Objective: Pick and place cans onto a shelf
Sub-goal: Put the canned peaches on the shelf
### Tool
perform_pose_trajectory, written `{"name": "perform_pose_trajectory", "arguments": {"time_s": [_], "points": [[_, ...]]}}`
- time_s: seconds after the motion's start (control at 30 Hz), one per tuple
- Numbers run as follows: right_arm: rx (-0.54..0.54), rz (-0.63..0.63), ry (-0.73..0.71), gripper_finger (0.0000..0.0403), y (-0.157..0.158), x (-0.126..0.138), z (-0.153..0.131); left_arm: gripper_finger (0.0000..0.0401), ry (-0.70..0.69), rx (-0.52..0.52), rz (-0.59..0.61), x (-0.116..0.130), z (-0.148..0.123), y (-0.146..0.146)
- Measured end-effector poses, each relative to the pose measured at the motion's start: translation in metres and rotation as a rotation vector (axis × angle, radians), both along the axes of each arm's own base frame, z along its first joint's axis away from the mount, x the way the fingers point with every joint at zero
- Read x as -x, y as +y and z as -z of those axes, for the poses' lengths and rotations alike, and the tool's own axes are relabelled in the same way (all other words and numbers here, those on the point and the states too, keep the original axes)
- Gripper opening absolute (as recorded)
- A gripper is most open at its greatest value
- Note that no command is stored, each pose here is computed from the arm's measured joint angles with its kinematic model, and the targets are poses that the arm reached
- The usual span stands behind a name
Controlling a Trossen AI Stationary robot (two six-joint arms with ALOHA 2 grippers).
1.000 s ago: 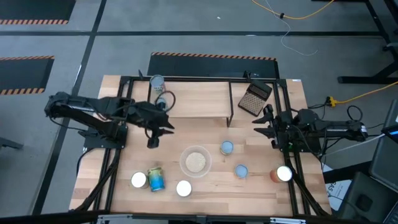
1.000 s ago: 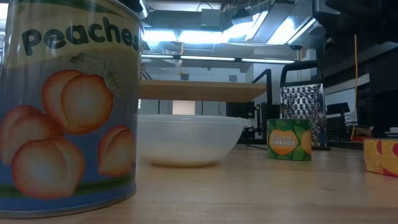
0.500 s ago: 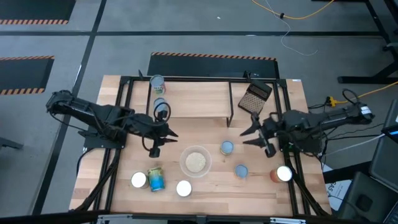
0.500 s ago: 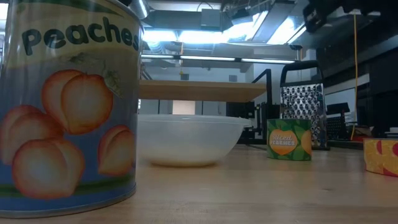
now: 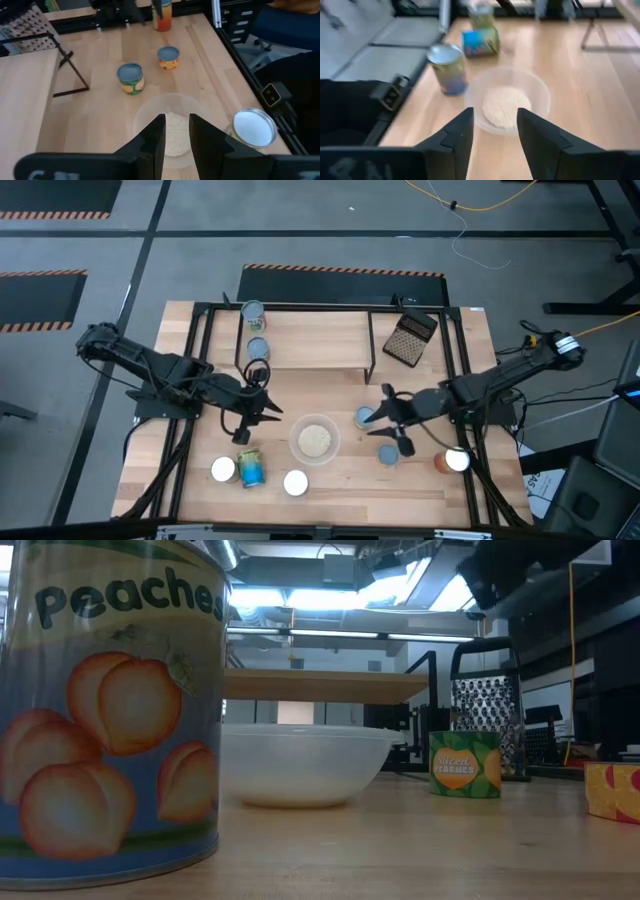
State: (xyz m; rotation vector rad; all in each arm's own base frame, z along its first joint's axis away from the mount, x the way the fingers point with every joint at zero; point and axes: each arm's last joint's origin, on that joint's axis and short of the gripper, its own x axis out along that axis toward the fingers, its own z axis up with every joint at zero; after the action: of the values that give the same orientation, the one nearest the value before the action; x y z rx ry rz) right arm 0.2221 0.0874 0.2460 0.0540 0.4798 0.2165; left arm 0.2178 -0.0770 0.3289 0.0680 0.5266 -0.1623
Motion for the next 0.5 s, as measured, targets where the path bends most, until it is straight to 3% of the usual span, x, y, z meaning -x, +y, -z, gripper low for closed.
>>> {"name": "perform_pose_trajectory", "arguments": {"time_s": [0.5], "points": [[0.065, 0.114, 0.205, 0.0155, 0.010, -0.026, 0.047, 0.0079, 0.001, -0.001, 0.034, 0.003, 0.000, -0.008]]}}
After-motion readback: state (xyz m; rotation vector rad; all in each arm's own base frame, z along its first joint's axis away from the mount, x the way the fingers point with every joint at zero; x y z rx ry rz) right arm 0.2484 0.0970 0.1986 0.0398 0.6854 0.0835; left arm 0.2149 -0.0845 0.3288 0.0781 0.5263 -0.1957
